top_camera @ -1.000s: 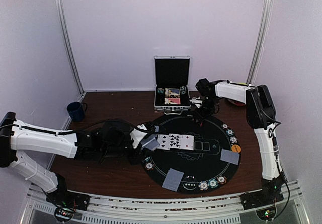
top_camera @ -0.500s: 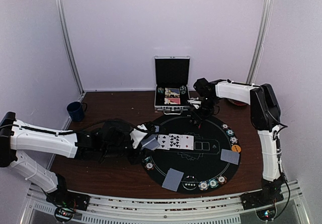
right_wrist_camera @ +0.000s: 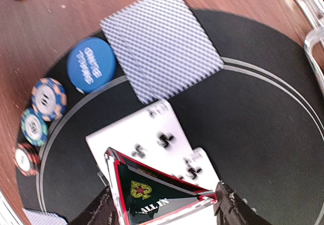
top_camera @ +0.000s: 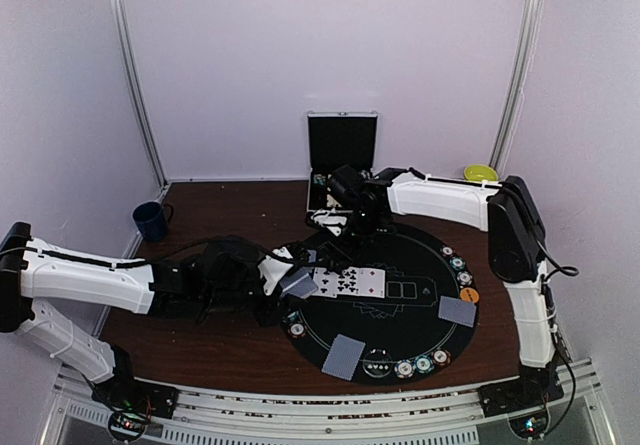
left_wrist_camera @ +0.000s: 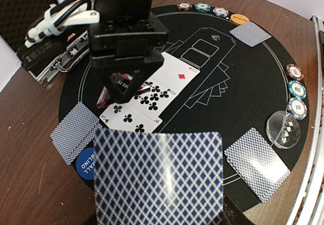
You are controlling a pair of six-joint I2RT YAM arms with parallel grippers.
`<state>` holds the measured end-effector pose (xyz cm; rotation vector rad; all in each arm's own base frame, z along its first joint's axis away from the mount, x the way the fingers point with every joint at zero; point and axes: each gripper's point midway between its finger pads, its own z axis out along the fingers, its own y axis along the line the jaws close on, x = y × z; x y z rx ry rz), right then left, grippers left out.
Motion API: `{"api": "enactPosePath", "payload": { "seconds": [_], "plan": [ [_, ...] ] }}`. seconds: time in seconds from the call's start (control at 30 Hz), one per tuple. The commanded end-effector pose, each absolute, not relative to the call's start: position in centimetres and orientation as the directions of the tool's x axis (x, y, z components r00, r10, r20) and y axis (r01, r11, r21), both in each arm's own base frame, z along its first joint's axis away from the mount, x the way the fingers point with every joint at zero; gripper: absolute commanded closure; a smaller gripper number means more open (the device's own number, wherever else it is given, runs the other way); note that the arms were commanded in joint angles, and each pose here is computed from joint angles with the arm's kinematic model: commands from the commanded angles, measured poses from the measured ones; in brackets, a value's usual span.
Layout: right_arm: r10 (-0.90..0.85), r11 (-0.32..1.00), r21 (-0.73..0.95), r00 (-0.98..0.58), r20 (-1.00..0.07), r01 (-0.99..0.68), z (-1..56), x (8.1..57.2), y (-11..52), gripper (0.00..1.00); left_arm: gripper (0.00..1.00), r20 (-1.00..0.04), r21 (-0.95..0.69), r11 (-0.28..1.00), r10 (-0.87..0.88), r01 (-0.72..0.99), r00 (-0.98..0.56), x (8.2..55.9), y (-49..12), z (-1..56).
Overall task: Distribute texas hold em gaming equipment
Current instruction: Place the all-in button in the small blind area.
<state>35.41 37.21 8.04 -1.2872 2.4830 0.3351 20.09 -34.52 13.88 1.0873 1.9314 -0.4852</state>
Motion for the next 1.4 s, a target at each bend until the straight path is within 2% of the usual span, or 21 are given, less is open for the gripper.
{"api": "enactPosePath", "payload": {
  "seconds": [0.0,0.77,1.37],
  "plan": [
    [-0.734,0.55,0.095,-0.535,-0.418,-0.83,8.3,35.0,40.0,0.52,0.47,-0.863,0.059,0.558,0.445,0.828,-0.238,20.5,-35.1,15.9],
    [-0.744,0.495,0.146,-0.505,-0.437,-0.856,5.9,33.0,45.9,0.52,0.47,-0.866,0.055,0.549,0.442,0.834,-0.233,20.3,-35.2,16.1],
    [-0.77,0.503,0.112,-0.503,-0.392,-0.857,3.9,32.7,45.5,0.51,0.47,-0.867,0.055,0.549,0.44,0.834,-0.232,20.3,-35.2,16.2]
  ]
}}
